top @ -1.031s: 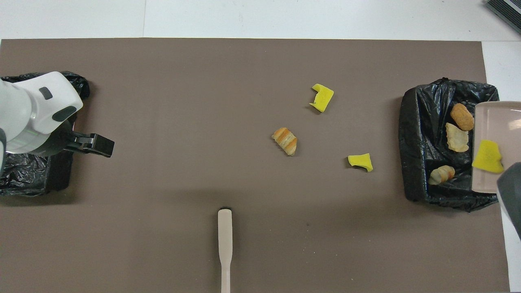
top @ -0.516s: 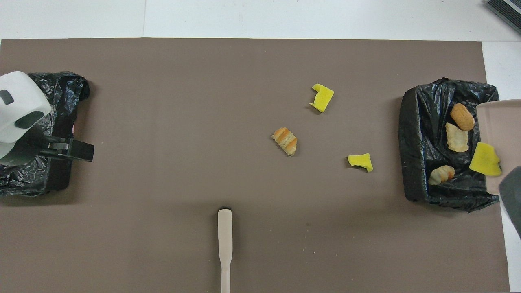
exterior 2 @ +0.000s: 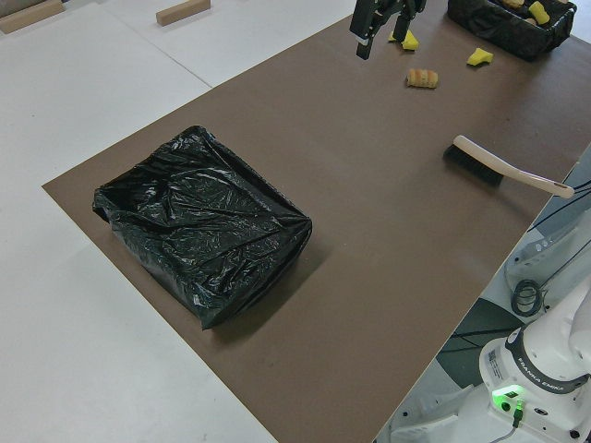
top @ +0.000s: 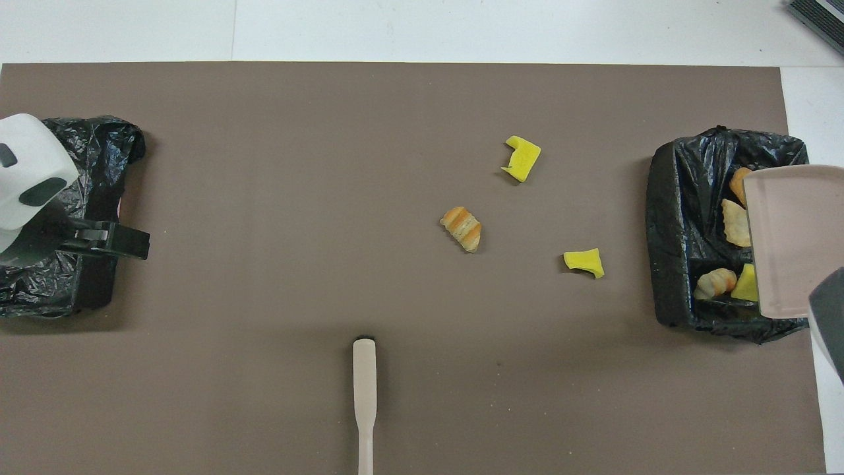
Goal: Sweep and dump trash in bin
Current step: 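Lift the emptied dustpan with the right gripper away from the bin, then lower the dustpan with the right gripper onto the table center, then grasp the dustpan handle with the left gripper while the right gripper withdraws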
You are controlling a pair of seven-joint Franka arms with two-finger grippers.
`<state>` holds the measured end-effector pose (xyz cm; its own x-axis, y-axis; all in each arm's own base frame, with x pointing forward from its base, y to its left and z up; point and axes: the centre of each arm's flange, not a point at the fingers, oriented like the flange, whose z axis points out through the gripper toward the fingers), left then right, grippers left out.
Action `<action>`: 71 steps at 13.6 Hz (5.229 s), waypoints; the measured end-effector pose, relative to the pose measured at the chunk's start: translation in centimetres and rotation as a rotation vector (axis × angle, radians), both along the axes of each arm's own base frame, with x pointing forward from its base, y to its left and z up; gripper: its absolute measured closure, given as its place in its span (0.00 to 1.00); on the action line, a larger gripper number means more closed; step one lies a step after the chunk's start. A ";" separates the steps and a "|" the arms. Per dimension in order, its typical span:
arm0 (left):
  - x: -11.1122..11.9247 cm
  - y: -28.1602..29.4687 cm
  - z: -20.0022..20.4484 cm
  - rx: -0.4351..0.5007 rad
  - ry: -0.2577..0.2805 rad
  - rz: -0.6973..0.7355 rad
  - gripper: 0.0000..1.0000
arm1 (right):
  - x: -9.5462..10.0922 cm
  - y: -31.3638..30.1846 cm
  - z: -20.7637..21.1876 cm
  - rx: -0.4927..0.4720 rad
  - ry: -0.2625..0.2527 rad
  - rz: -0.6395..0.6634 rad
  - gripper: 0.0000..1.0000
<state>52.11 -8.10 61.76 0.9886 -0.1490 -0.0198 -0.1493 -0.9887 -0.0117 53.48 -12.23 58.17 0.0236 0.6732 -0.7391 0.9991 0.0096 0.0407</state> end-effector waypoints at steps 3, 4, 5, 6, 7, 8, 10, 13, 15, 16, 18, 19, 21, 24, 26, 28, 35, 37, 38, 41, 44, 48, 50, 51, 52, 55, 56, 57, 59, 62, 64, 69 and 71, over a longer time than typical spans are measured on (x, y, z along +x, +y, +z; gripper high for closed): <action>1.0 0.3 0.8 -0.005 -0.019 0.007 0.00 | 0.0 0.9 -0.5 0.096 -0.062 -0.063 0.69; 1.2 0.3 0.8 -0.006 -0.020 0.008 0.00 | 0.1 1.6 -0.9 0.168 -0.093 -0.102 0.69; 1.4 0.3 0.8 -0.006 -0.019 0.008 0.00 | 0.1 2.2 -1.3 0.232 -0.120 -0.145 0.69; 1.5 0.3 0.7 -0.006 -0.019 0.008 0.00 | 0.1 2.7 -1.5 0.281 -0.146 -0.186 0.69; 1.5 0.3 0.8 -0.007 -0.021 0.008 0.00 | 0.1 3.5 -1.8 0.325 -0.168 -0.224 0.69; 1.5 0.3 0.8 -0.007 -0.021 0.010 0.00 | 0.1 4.3 -2.0 0.364 -0.185 -0.267 0.69; 1.5 0.3 0.8 -0.006 -0.018 0.017 0.00 | 0.0 5.7 -2.5 0.442 -0.227 -0.375 0.69; 1.5 0.3 0.8 -0.006 -0.018 0.021 0.00 | 0.0 7.8 -2.9 0.533 -0.286 -0.516 0.69; 1.5 0.3 0.8 -0.006 -0.016 0.023 0.00 | 0.1 10.1 -3.0 0.583 -0.325 -0.597 0.69; 1.5 0.3 0.8 -0.005 -0.015 0.023 0.00 | 0.1 11.7 -3.0 0.611 -0.349 -0.653 0.69; 1.5 0.3 0.8 -0.005 -0.015 0.023 0.00 | 0.0 15.4 -3.3 0.661 -0.395 -0.789 0.69; 1.5 0.3 0.8 -0.005 -0.015 0.023 0.00 | -0.1 17.1 -3.5 0.680 -0.411 -0.849 0.69; 1.5 0.4 0.8 -0.005 -0.015 0.024 0.00 | -0.3 20.0 -3.6 0.714 -0.436 -0.963 0.69; 1.6 1.4 0.8 -0.005 -0.017 0.043 0.00 | 0.1 23.9 -4.3 0.748 -0.457 -1.161 0.69; 1.6 1.8 0.8 -0.005 -0.017 0.050 0.00 | 0.5 26.9 -5.3 0.754 -0.477 -1.258 0.69; 1.6 1.8 0.8 -0.005 -0.017 0.050 0.00 | 0.9 30.2 -6.4 0.762 -0.502 -1.322 0.69; 1.6 1.6 0.8 -0.005 -0.017 0.046 0.00 | 1.4 41.7 -9.5 0.735 -0.567 -1.509 0.69; 1.6 1.6 0.7 -0.004 -0.014 0.046 0.00 | 1.6 45.6 -10.6 0.746 -0.581 -1.548 0.69; 1.6 1.6 0.6 -0.004 -0.011 0.046 0.00 | 1.8 47.2 -11.1 0.754 -0.583 -1.558 0.69; 1.6 1.5 0.4 -0.004 -0.008 0.046 0.00 | 3.2 51.3 -13.3 0.767 -0.570 -1.551 0.69; 1.5 1.3 0.2 -0.004 -0.004 0.041 0.00 | 3.6 56.7 -17.5 0.753 -0.554 -1.550 0.69; 1.5 1.2 -0.1 -0.003 0.003 0.039 0.00 | 2.8 60.7 -21.9 0.756 -0.545 -1.526 0.69; 1.5 1.2 -0.4 -0.002 0.008 0.039 0.00 | 2.4 61.5 -23.5 0.747 -0.549 -1.505 0.69; 1.5 1.2 -0.5 -0.002 0.009 0.039 0.00 | 2.2 61.7 -23.7 0.744 -0.559 -1.494 0.69; 1.5 1.2 -0.5 -0.002 0.011 0.039 0.00 | 2.1 61.8 -23.7 0.744 -0.568 -1.486 0.68; 1.5 1.2 -0.8 -0.001 0.015 0.039 0.00 | 1.9 62.1 -23.5 0.754 -0.592 -1.452 0.37; 1.5 1.2 -0.9 -0.001 0.016 0.039 0.00 | 1.8 62.3 -22.9 0.765 -0.594 -1.448 0.25; 1.5 1.1 -0.9 -0.001 0.013 0.038 0.00 | 1.9 62.2 -21.7 0.783 -0.600 -1.448 0.12; 1.6 1.1 -1.0 -0.002 0.009 0.038 0.00 | 1.6 61.7 -18.9 0.788 -0.604 -1.448 0.00; 1.7 0.9 -1.6 -0.002 0.011 0.034 0.00 | 0.9 61.1 -16.1 0.777 -0.605 -1.445 0.00; 1.8 0.3 -2.8 -0.002 0.011 0.034 0.00 | 0.4 60.6 -15.7 0.755 -0.604 -1.444 0.00; 1.4 -4.5 -6.9 -0.002 0.004 0.036 0.00 | -4.3 60.5 -14.7 0.686 -0.593 -1.431 0.00; 1.4 -5.9 -8.2 -0.005 -0.010 0.033 0.00 | -7.3 61.0 -14.6 0.657 -0.604 -1.445 0.00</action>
<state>53.47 -13.96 53.57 0.9932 -0.1159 -0.0088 -0.1160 -0.9932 -0.0076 46.15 48.78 43.54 0.9996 0.0177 -0.0218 0.0181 -0.9997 0.0169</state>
